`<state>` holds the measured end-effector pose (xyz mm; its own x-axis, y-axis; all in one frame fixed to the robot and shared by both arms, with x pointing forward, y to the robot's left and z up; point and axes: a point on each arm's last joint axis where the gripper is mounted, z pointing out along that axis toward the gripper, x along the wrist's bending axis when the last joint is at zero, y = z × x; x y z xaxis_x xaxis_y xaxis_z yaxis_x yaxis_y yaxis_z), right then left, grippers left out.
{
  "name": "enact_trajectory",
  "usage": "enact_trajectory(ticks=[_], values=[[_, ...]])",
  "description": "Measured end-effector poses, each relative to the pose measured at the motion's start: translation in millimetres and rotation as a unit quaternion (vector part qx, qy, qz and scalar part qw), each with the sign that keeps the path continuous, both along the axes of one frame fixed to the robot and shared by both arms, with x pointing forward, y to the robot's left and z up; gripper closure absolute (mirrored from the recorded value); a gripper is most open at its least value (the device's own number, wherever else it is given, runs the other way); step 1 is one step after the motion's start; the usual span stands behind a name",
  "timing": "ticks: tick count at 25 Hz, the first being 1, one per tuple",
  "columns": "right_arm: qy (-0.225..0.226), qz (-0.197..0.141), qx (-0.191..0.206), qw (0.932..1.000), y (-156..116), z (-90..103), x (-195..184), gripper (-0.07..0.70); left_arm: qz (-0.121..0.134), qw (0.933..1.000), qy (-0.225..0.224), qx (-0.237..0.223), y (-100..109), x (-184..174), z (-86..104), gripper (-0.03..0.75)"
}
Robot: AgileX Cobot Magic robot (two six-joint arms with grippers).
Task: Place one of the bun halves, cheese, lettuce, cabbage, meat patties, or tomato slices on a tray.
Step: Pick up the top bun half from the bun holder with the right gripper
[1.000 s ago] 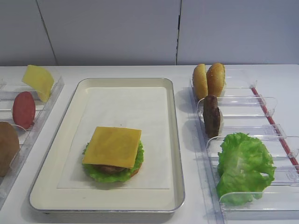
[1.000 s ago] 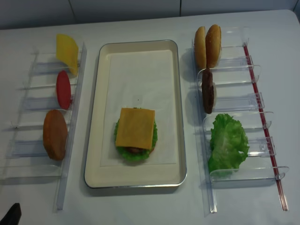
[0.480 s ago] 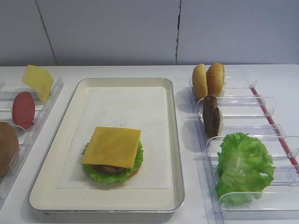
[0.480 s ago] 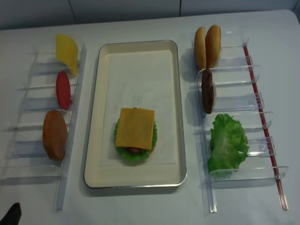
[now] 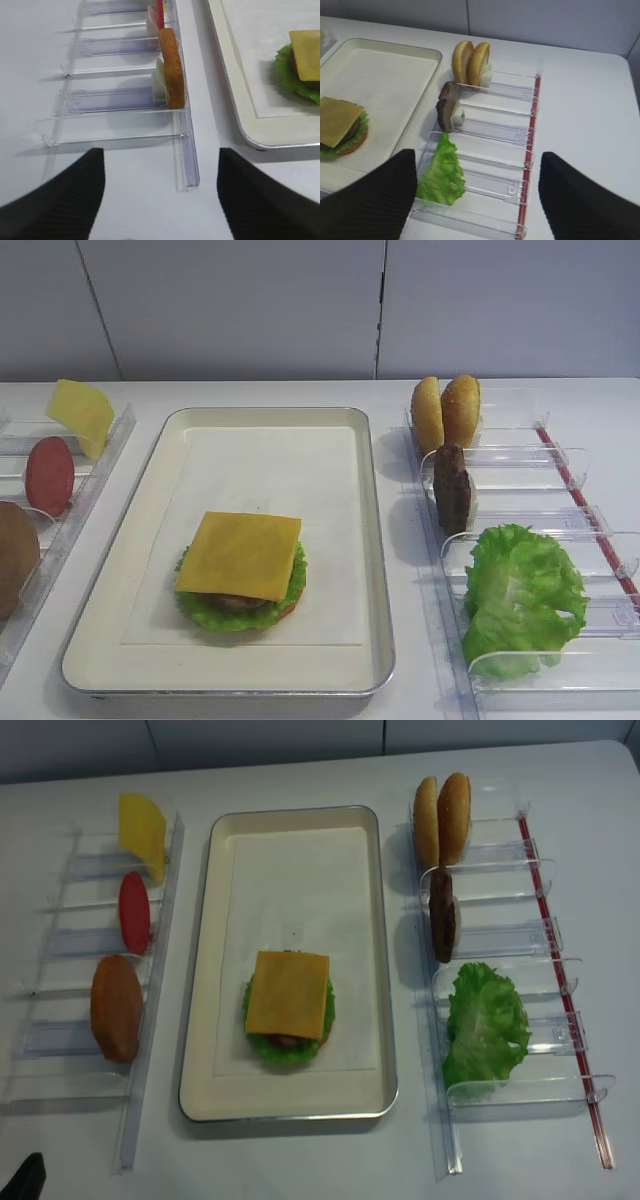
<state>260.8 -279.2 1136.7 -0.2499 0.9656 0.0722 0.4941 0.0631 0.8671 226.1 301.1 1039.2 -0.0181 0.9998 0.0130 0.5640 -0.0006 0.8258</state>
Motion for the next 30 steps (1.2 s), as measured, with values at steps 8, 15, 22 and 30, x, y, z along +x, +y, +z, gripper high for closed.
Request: enact_trajectory(ticks=[8, 15, 22, 30], values=[[0.068, 0.092, 0.074, 0.9906, 23.6, 17.4, 43.1, 0.087, 0.0, 1.0, 0.0, 0.0, 0.0, 0.0, 0.0, 0.265], [0.111, 0.165, 0.155, 0.9678, 43.3, 19.5, 87.8, 0.087, 0.0, 1.0, 0.0, 0.0, 0.0, 0.0, 0.0, 0.265], [0.152, 0.191, 0.18, 0.9528, 52.1, 5.4, 129.3, 0.087, 0.0, 1.0, 0.0, 0.0, 0.0, 0.0, 0.0, 0.265], [0.167, 0.229, 0.136, 0.9491, 76.0, 10.2, 172.1, 0.087, 0.0, 1.0, 0.0, 0.0, 0.0, 0.0, 0.0, 0.265]])
